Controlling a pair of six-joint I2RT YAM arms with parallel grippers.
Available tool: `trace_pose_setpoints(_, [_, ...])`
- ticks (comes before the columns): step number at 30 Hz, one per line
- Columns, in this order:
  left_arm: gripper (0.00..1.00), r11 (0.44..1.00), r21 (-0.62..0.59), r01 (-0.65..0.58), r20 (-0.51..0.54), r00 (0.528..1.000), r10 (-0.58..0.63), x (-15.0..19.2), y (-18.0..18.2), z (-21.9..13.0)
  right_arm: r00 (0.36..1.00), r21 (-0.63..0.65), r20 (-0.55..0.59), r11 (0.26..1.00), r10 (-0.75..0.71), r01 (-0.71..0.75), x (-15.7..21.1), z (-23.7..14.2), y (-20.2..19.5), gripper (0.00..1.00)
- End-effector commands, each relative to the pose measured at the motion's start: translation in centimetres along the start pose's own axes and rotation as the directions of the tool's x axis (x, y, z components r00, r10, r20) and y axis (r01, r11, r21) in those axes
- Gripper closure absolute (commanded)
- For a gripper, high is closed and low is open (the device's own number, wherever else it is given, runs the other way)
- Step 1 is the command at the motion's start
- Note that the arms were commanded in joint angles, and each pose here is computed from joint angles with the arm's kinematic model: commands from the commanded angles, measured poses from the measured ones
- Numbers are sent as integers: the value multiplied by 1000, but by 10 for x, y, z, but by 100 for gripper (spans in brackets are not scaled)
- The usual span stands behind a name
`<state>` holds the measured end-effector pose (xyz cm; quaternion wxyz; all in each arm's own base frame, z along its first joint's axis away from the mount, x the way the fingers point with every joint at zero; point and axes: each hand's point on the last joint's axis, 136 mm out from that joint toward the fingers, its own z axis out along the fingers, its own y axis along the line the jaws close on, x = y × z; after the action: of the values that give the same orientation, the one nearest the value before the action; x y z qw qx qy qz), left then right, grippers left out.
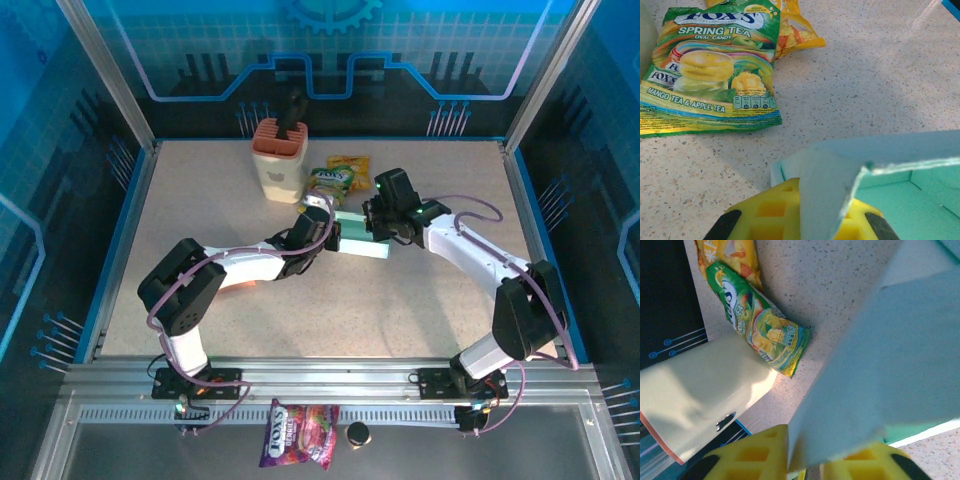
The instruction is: Fold the paper box
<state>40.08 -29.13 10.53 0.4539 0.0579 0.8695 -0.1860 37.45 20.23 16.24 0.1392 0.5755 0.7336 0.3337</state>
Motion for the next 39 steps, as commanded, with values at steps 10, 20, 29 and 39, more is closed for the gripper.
trace_pose_setpoints(10, [59, 1000, 17, 25, -93, 995, -23, 12, -2, -36, 998, 59, -22, 996, 62, -60, -6, 1, -35, 99])
trace_pose_setpoints(20, [51, 979, 155, 133, -163, 981, -108, 26, -12, -107, 998, 64, -50, 997, 45, -42, -9, 2, -62, 100])
trace_pose_setpoints(29, [44, 941, 167, 294, -309, 922, -233, 18, -15, -96, 997, 136, -76, 991, 0, 11, -12, 5, -111, 88])
trace_pose_setpoints(39, [43, 930, 167, 328, -455, 862, -223, 30, -32, -48, 984, 155, -113, 975, -140, 157, -26, -20, -125, 45])
